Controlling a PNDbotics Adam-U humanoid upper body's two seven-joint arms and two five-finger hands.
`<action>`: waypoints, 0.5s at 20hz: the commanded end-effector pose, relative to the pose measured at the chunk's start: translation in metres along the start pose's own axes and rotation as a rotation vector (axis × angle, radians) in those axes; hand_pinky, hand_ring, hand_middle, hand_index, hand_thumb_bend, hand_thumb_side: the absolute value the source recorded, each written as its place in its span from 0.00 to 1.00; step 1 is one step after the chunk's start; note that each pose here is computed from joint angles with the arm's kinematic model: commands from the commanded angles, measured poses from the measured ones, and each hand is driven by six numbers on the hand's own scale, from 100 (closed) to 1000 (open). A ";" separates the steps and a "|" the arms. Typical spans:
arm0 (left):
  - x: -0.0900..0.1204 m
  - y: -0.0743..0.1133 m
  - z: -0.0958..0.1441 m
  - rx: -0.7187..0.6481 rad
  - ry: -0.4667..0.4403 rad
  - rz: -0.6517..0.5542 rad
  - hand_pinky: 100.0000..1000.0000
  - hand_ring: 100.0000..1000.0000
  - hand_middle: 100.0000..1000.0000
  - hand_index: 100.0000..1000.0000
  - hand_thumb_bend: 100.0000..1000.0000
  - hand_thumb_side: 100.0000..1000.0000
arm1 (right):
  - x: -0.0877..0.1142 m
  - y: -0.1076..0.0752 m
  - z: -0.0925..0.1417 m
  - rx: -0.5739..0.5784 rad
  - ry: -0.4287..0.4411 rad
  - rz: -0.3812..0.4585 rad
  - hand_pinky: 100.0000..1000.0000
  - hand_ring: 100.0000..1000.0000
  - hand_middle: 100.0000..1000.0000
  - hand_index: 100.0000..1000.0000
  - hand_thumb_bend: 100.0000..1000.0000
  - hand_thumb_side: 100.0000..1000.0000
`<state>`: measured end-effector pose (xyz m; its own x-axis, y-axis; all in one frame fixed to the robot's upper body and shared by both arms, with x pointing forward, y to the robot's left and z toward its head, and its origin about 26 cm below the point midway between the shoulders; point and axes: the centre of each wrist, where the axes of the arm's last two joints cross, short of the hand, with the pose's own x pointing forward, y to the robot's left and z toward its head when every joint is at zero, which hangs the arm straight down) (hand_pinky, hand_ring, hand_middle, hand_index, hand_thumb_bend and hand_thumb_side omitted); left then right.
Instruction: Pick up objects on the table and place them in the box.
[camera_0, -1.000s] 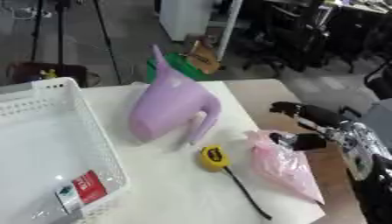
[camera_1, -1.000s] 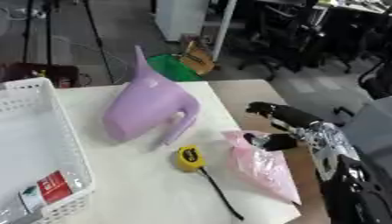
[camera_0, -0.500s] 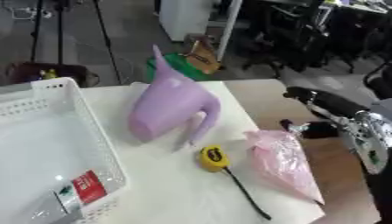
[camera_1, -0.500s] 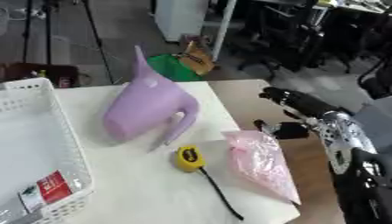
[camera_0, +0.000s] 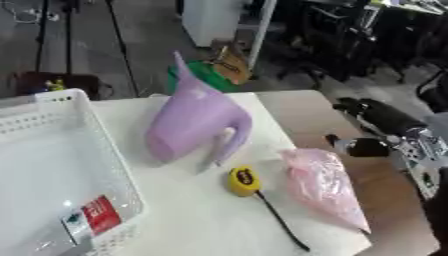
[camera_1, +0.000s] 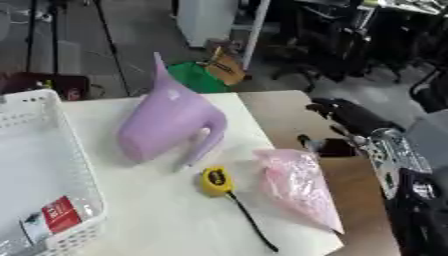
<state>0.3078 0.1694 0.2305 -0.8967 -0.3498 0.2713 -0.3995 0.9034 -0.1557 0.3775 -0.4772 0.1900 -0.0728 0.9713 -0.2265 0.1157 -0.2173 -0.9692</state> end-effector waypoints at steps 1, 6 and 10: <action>0.006 -0.002 -0.005 0.006 -0.020 0.020 0.90 0.95 0.87 0.75 0.00 1.00 | -0.017 -0.008 0.002 0.005 0.014 0.049 1.00 0.96 1.00 1.00 0.23 0.89; 0.006 -0.002 -0.005 0.007 -0.019 0.023 0.90 0.95 0.87 0.75 0.00 1.00 | -0.014 0.011 -0.001 0.066 -0.044 -0.003 1.00 1.00 1.00 1.00 0.21 0.91; 0.006 -0.002 -0.005 0.007 -0.019 0.023 0.91 0.95 0.87 0.75 0.00 1.00 | -0.014 0.017 -0.001 0.097 -0.065 -0.033 1.00 1.00 1.00 1.00 0.20 0.93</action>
<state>0.3078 0.1692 0.2307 -0.8966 -0.3490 0.2726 -0.3989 0.9038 -0.1549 0.3839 -0.4856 0.1614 -0.1481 0.9722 -0.1811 -0.0021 -0.1835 -0.9830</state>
